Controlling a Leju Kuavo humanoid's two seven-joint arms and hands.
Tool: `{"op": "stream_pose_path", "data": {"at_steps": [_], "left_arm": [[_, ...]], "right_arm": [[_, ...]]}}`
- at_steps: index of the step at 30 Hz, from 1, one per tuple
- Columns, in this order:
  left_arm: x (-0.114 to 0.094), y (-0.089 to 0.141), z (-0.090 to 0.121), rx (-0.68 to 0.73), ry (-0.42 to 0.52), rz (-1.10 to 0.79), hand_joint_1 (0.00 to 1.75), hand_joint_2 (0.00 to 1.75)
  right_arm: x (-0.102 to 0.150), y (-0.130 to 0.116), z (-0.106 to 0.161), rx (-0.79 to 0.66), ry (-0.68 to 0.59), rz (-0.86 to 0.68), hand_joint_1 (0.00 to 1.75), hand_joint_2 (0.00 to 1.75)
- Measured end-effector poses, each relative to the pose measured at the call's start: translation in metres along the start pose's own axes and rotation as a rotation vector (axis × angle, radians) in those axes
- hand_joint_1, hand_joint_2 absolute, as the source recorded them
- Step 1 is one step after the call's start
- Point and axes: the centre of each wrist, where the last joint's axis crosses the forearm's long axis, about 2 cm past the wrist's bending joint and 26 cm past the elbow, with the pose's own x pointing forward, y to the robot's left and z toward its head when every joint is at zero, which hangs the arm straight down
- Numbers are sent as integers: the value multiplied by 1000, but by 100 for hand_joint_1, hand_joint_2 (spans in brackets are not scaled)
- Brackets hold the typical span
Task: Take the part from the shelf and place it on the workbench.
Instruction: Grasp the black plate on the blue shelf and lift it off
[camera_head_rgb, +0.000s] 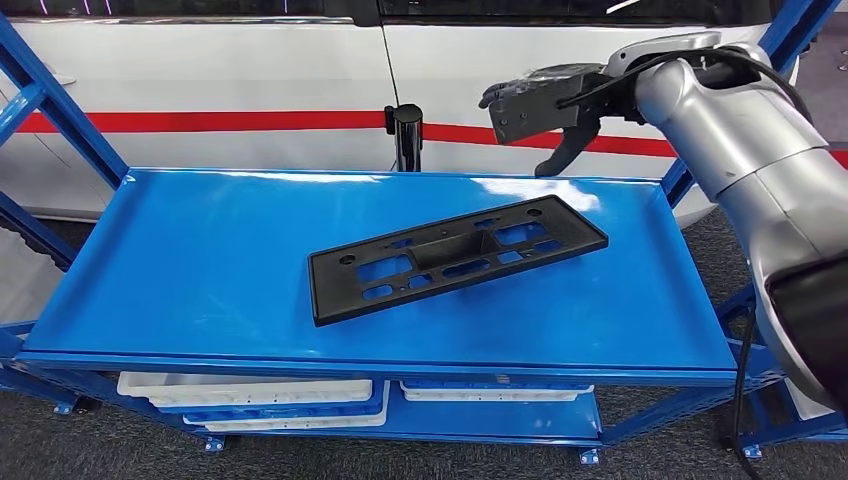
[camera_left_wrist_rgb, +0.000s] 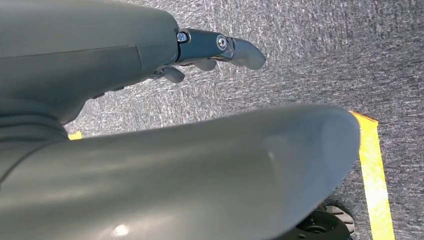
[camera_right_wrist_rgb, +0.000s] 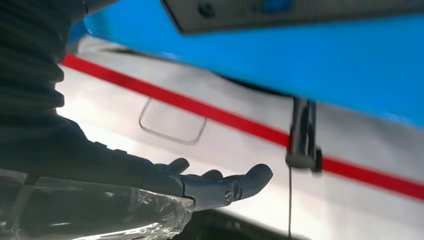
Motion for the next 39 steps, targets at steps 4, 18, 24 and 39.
{"op": "stream_pose_path", "data": {"at_steps": [4,18,24,39], "left_arm": [[-1,0,0,4,4,9,0,0],[-1,1,0,8,7,14,0,0],[-2,1,0,7,11,12,0,0],[-2,3,0,7,3,4,0,0]], "right_arm": [[-2,7,-3,65,43,12,0,175],[-6,20,-5,142,85,12,0,175],[-13,28,-1,196,116,-1,0,175],[-29,43,9,240,171,33,0,175]]}}
